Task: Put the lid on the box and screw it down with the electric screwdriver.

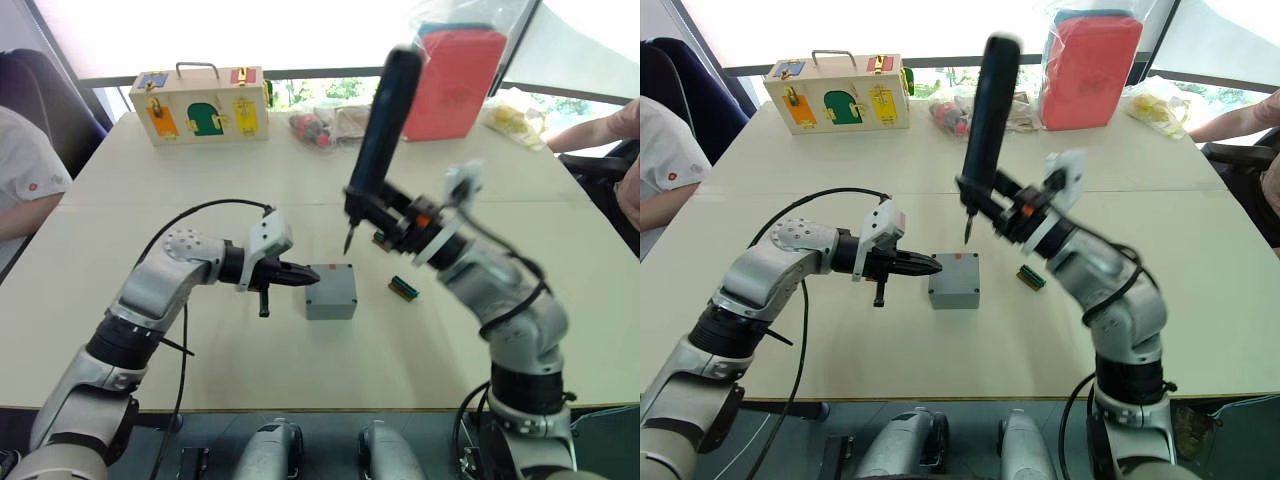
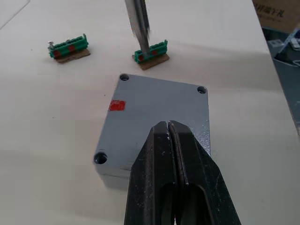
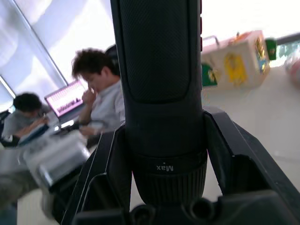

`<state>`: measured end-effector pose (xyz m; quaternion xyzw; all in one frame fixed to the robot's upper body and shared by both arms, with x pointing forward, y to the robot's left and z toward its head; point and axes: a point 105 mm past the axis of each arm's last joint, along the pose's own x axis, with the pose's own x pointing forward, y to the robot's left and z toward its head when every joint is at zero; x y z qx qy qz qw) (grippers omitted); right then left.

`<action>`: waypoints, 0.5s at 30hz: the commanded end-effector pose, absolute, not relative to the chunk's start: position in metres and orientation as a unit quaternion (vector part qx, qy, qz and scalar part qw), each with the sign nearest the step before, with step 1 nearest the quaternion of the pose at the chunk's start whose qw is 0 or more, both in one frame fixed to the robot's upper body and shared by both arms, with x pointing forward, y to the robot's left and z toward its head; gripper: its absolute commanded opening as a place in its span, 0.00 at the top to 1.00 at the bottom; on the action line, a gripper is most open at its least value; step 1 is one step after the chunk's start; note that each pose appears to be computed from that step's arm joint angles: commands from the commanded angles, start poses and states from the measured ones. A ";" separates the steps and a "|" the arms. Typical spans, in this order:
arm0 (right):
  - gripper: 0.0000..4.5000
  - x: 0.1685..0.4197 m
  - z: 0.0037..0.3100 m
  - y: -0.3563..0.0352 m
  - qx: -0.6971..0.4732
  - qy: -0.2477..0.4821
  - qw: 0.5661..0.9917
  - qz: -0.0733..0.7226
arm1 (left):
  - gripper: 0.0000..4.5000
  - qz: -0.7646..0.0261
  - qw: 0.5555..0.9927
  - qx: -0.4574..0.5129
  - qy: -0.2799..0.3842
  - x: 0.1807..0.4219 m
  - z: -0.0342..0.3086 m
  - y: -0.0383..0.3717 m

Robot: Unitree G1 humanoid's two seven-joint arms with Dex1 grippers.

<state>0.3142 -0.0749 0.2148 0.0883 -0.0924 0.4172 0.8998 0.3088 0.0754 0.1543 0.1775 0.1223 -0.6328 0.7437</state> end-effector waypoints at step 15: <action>0.59 0.323 0.208 -0.082 0.020 -0.148 0.909 0.388 | 1.00 -0.619 0.741 0.228 0.129 0.307 0.139 0.065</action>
